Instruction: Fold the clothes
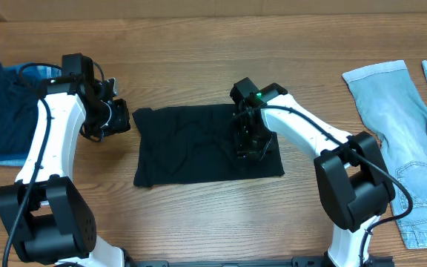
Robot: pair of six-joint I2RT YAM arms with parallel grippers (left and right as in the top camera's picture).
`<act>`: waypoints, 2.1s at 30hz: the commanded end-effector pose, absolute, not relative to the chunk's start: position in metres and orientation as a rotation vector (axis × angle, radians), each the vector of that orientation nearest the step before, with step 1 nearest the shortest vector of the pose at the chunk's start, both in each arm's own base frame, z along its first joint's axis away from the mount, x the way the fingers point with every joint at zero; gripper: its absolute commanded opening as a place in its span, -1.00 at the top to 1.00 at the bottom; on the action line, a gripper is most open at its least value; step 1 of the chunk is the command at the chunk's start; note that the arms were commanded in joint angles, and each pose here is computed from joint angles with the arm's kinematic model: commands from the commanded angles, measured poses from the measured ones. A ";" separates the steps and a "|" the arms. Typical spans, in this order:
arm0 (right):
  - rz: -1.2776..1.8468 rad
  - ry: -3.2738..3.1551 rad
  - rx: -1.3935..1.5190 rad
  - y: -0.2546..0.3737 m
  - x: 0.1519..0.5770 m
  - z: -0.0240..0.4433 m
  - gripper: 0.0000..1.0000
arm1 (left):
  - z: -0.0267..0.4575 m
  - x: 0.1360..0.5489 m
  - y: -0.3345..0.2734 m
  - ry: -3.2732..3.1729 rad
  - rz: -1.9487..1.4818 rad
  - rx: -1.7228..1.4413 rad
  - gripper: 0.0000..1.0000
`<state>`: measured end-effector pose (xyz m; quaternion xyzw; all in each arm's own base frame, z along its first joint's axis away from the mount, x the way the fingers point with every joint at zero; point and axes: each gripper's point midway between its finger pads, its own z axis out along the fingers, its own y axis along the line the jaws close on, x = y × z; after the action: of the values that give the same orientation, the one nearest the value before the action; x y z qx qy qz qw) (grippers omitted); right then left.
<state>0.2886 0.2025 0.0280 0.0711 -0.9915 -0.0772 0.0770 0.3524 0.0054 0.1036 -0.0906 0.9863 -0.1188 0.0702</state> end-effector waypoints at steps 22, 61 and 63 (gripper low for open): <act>-0.329 -2.981 0.781 0.257 0.284 0.048 0.37 | 0.120 0.359 0.006 2.914 -0.362 -0.220 0.61; 0.067 -3.238 -0.033 0.068 0.386 0.084 0.35 | 0.008 0.358 -0.039 3.043 -0.860 0.177 -0.30; 0.054 -3.235 -0.032 0.070 0.385 0.084 0.35 | 0.005 0.356 -0.039 3.056 -0.868 0.171 -0.20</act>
<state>0.3789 0.0663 0.0680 -0.0105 -0.9994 0.0246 -0.0220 0.3545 -0.0340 0.0117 0.0440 0.9674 -0.2490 -0.0155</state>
